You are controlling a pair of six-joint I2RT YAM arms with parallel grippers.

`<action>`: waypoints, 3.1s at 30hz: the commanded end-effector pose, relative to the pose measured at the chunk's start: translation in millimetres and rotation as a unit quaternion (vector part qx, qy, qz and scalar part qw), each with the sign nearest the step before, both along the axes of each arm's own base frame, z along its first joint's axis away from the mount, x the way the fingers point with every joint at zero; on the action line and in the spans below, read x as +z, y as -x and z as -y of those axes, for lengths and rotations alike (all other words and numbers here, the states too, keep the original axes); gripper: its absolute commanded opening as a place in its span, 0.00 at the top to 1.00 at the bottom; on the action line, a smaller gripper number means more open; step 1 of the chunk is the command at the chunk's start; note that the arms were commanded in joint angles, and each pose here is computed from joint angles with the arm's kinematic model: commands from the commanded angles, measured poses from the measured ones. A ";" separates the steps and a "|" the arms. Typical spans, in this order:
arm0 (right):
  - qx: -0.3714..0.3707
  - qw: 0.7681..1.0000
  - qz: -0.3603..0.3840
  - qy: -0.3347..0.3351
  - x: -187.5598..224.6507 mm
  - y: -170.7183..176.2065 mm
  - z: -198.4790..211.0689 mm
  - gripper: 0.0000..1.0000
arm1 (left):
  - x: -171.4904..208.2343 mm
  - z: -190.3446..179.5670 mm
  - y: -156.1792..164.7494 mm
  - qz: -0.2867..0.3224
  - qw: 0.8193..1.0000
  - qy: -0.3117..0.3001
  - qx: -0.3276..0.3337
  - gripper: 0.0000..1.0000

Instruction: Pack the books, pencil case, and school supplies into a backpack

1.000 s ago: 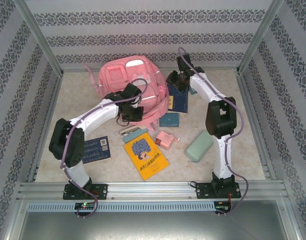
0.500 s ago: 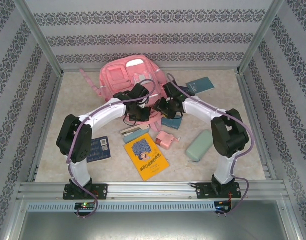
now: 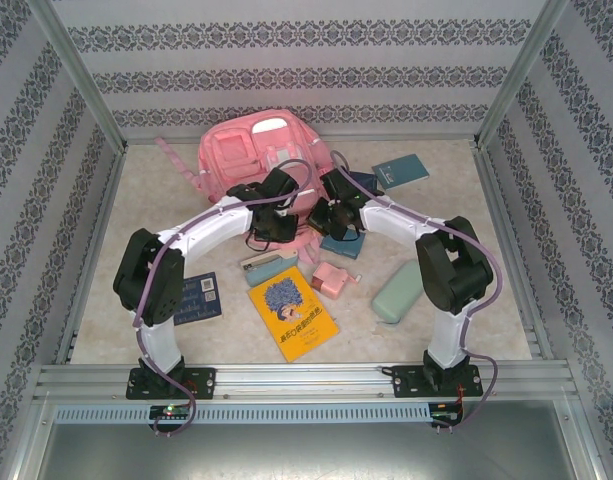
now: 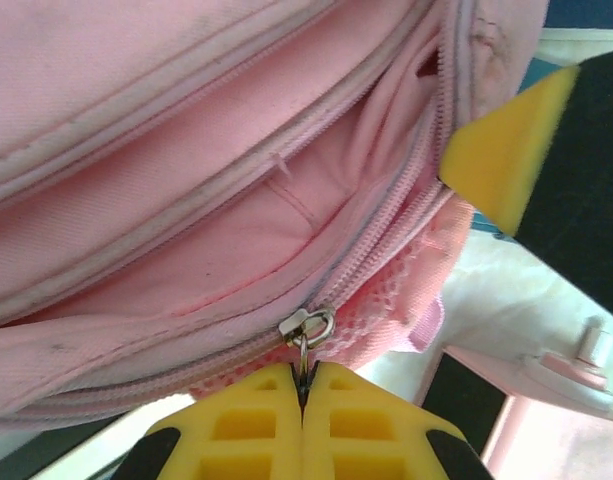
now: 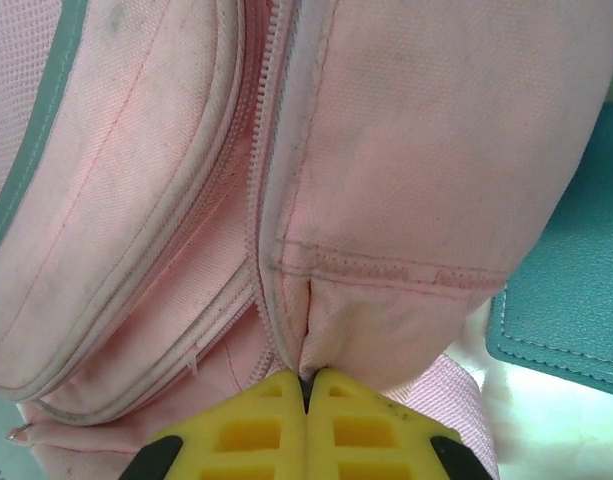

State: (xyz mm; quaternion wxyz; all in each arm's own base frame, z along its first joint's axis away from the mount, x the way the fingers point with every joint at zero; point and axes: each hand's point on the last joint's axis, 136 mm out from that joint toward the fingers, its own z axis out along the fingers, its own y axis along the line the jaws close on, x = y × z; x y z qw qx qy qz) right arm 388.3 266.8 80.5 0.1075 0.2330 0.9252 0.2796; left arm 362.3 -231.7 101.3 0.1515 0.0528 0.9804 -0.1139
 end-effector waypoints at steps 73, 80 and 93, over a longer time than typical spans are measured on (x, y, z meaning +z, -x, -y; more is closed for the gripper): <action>-0.070 0.997 0.015 0.036 0.6 -1.3 37.0 1.00 | -50.6 -199.4 -63.0 -0.074 0.971 -0.183 0.133 1.00; -0.065 0.996 0.033 0.052 13.9 -11.9 49.2 1.00 | -41.6 -223.7 -111.9 -0.019 0.965 -0.198 0.170 1.00; -0.061 0.997 0.032 0.043 15.5 -5.4 53.1 1.00 | -26.0 -219.8 -179.9 0.078 0.965 -0.132 0.211 1.00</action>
